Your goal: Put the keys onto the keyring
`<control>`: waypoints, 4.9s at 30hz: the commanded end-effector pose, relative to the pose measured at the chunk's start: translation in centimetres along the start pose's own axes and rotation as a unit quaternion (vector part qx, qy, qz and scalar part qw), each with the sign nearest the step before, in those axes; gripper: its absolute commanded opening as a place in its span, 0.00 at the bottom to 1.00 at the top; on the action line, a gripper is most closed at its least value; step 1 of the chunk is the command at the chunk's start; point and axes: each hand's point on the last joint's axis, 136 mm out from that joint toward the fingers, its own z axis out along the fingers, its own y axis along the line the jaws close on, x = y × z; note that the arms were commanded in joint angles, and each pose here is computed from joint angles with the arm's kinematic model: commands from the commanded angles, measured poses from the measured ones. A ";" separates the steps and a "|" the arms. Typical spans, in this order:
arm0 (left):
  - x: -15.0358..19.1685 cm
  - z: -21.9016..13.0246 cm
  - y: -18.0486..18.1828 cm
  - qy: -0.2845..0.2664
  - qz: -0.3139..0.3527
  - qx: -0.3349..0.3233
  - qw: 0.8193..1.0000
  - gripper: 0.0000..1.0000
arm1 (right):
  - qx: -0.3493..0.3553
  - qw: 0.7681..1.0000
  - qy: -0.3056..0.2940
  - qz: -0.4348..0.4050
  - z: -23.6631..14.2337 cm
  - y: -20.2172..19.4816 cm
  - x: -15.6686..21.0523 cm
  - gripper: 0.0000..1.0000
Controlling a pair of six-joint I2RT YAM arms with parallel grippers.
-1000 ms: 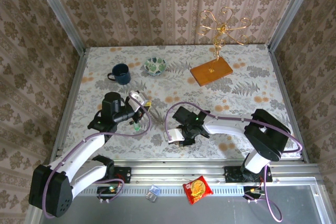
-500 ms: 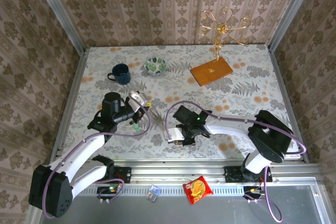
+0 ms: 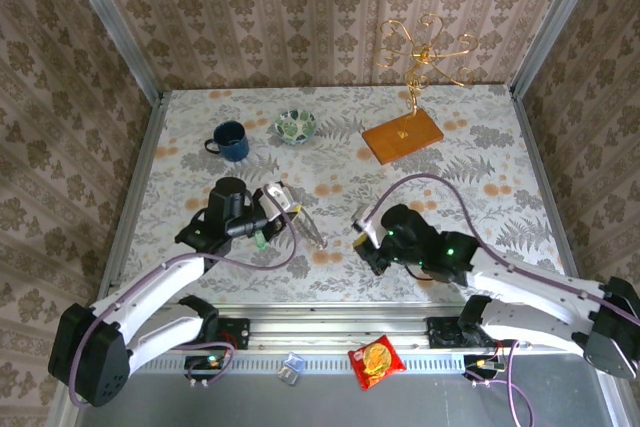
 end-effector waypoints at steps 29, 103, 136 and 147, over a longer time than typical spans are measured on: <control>-4.7 2.1 -7.2 0.009 -0.050 0.205 0.977 0.00 | -0.101 0.993 -0.051 -0.035 -0.8 2.3 -5.5 0.00; -2.8 2.6 -6.2 -0.004 -0.009 0.137 0.990 0.00 | -0.071 0.996 -0.049 0.023 2.7 0.7 -7.0 0.00; -2.9 2.9 -6.0 -0.045 -0.064 0.118 0.990 0.00 | -0.095 0.993 -0.034 0.056 4.0 0.1 -5.9 0.00; -3.1 2.7 -5.7 -0.057 -0.064 0.103 0.991 0.00 | -0.075 0.996 -0.036 -0.008 2.3 -1.4 -3.6 0.00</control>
